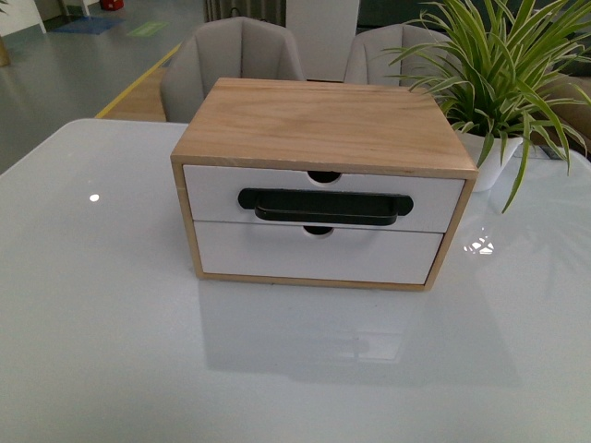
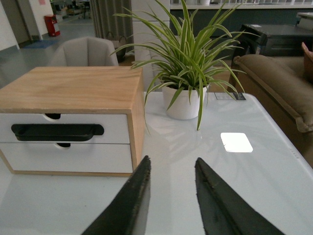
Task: Close drawer sideways
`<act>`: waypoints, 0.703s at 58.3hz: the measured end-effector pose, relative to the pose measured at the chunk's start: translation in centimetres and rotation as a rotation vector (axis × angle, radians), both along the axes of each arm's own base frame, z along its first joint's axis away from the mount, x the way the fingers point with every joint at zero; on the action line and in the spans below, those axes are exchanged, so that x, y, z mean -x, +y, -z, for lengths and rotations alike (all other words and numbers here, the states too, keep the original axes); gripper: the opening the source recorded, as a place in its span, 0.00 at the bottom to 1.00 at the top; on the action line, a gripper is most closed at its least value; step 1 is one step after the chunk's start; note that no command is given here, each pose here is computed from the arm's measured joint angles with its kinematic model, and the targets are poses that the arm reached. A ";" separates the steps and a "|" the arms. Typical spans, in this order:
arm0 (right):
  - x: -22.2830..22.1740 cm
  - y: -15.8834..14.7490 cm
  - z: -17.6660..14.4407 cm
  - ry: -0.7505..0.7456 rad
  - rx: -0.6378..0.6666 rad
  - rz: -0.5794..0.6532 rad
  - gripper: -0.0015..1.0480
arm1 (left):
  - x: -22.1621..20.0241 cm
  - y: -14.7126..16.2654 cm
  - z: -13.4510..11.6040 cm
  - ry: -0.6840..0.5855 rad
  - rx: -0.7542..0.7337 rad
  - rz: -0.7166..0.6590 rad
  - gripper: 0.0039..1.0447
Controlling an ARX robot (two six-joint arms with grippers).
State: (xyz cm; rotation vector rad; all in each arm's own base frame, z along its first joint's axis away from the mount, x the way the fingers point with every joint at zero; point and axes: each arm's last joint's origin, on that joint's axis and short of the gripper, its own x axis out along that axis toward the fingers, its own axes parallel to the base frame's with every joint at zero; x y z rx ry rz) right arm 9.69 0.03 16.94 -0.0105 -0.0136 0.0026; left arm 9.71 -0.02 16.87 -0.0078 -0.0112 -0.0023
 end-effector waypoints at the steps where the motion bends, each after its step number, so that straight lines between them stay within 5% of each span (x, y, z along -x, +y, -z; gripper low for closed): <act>1: 0.0 0.0 0.0 0.000 0.000 0.000 0.34 | 0.0 0.0 0.0 0.000 0.000 0.000 0.30; 21: 0.0 0.0 0.0 0.000 -0.001 0.000 0.92 | 0.0 0.0 0.0 0.000 -0.001 0.000 0.94; 41: 0.0 0.0 0.0 0.000 0.000 0.000 0.91 | 0.0 0.0 0.0 0.000 -0.003 0.000 0.92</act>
